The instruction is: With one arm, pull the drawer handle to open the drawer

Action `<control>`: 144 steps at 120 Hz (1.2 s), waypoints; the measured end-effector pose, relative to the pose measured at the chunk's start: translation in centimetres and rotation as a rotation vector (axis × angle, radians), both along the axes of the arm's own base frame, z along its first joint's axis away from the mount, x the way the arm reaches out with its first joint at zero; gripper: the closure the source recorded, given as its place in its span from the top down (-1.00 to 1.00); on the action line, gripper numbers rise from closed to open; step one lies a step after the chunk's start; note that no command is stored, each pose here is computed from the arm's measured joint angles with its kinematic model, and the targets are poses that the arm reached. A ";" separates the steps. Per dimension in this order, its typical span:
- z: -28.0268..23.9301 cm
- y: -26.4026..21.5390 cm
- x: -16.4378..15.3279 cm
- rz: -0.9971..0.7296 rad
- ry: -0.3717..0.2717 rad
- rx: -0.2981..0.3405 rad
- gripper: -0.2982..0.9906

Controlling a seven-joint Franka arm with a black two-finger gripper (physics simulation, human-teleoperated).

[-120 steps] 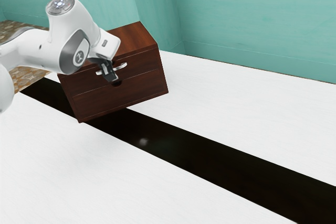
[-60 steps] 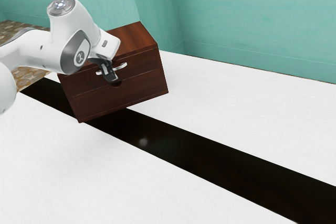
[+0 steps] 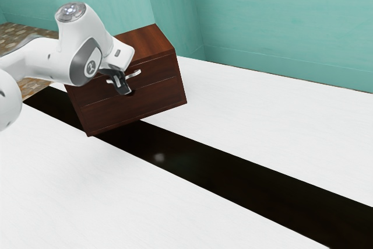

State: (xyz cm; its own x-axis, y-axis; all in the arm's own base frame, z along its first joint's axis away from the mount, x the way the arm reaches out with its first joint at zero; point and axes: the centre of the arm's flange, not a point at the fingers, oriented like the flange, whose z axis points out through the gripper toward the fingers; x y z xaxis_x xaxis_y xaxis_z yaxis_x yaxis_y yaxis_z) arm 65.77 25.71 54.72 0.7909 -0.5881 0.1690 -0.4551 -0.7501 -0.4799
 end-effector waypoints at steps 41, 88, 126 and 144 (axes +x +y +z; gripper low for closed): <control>0.3 -0.2 0.0 0.001 -0.008 -0.007 -0.35; 0.8 -0.6 -0.2 -0.001 -0.012 -0.006 -0.65; 0.4 -1.6 -1.1 -0.002 0.002 -0.014 -0.68; 0.6 -2.3 -1.8 -0.004 0.006 -0.019 -0.68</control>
State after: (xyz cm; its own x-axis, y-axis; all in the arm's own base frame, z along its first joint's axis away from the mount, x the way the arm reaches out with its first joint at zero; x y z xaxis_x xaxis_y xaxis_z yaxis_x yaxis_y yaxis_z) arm 63.95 23.44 55.27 0.7898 -0.5878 0.1750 -0.4609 -0.7571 -0.4630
